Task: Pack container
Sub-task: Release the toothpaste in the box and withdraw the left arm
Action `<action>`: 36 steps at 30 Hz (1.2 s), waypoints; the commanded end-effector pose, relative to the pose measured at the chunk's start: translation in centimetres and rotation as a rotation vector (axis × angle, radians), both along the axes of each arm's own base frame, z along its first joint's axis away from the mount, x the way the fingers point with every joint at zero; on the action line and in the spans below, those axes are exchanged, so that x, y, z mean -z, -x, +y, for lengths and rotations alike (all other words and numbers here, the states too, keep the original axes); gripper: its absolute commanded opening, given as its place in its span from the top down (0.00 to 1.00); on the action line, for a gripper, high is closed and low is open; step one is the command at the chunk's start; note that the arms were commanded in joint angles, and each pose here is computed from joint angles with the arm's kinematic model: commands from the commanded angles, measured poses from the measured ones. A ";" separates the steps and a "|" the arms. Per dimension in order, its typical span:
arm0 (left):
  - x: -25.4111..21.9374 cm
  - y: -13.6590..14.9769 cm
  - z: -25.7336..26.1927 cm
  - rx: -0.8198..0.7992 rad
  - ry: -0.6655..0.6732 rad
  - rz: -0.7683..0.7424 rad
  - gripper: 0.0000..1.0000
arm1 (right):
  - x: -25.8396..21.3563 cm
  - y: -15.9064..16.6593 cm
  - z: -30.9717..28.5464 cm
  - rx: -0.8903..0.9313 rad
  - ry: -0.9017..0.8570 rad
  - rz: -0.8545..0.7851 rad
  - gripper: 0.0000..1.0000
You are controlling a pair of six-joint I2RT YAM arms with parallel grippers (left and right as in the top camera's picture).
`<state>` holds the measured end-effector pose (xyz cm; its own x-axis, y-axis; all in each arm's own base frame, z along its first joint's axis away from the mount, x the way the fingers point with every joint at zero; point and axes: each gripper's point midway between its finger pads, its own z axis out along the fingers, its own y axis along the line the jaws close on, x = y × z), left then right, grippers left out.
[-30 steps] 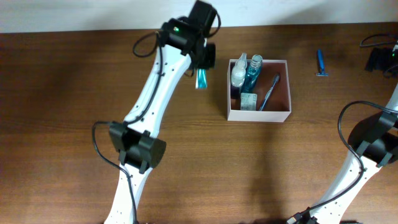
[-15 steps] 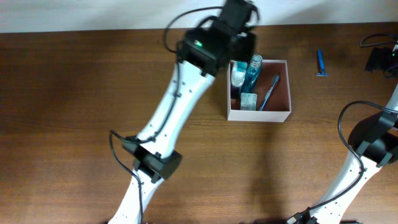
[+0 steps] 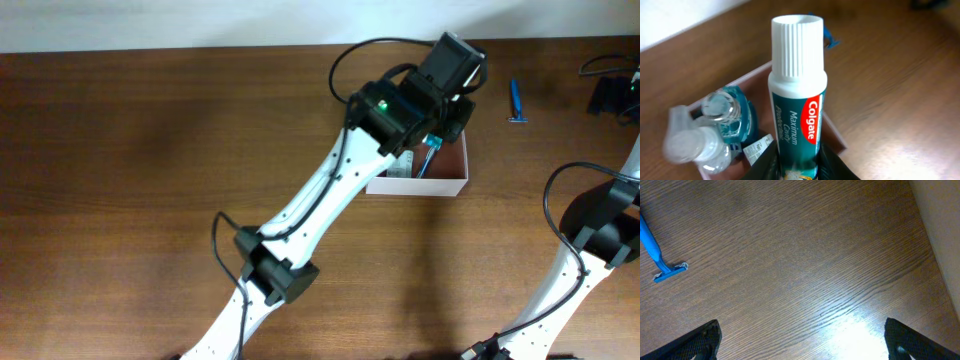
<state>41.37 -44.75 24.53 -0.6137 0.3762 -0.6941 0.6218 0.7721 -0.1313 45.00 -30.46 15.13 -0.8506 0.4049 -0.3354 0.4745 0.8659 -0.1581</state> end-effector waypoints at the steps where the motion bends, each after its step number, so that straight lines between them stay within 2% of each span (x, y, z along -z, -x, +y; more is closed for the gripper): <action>1: 3.4 -1.2 -0.6 0.033 -0.060 -0.010 0.71 | -0.3 -0.2 0.0 0.009 0.009 -0.007 0.01; 10: 7.0 -1.9 -1.3 0.038 -0.093 0.018 0.69 | -0.3 -0.2 0.0 0.009 0.009 -0.007 0.01; 13: 6.7 -1.8 -1.3 0.038 -0.088 0.014 0.63 | -0.3 -0.2 0.0 0.009 0.009 -0.007 0.01; 18: 3.7 -1.7 -0.9 0.035 -0.052 -0.021 0.59 | -0.3 -0.2 0.0 0.009 0.010 -0.007 0.01; 21: 0.0 -1.4 0.1 0.026 -0.014 -0.058 0.52 | -0.3 -0.2 0.0 0.009 0.010 -0.007 0.01; 22: -1.3 -1.3 0.6 0.021 -0.001 -0.071 0.48 | -0.3 -0.2 0.0 0.009 0.010 -0.007 0.01; 23: -2.9 -1.1 1.3 0.013 0.014 -0.087 0.38 | -0.3 -0.2 0.0 0.009 0.009 -0.007 0.01; 24: -4.5 -1.1 2.2 0.001 0.026 -0.105 0.28 | -0.3 -0.2 0.0 0.009 0.009 -0.007 0.01; 27: -8.9 -1.5 6.2 -0.084 0.027 -0.167 0.13 | -0.3 -0.2 0.0 0.009 0.010 -0.007 0.01; 28: -10.4 -2.1 8.7 -0.157 0.014 -0.194 0.06 | -0.3 -0.2 0.0 0.009 0.009 -0.007 0.01; 33: -14.7 -4.2 20.1 -0.480 0.003 -0.227 0.04 | -0.3 -0.2 0.0 0.009 0.009 -0.007 0.01; 36: -14.7 -5.2 25.5 -0.616 0.003 -0.182 0.04 | -0.3 -0.2 0.0 0.009 0.009 -0.007 0.01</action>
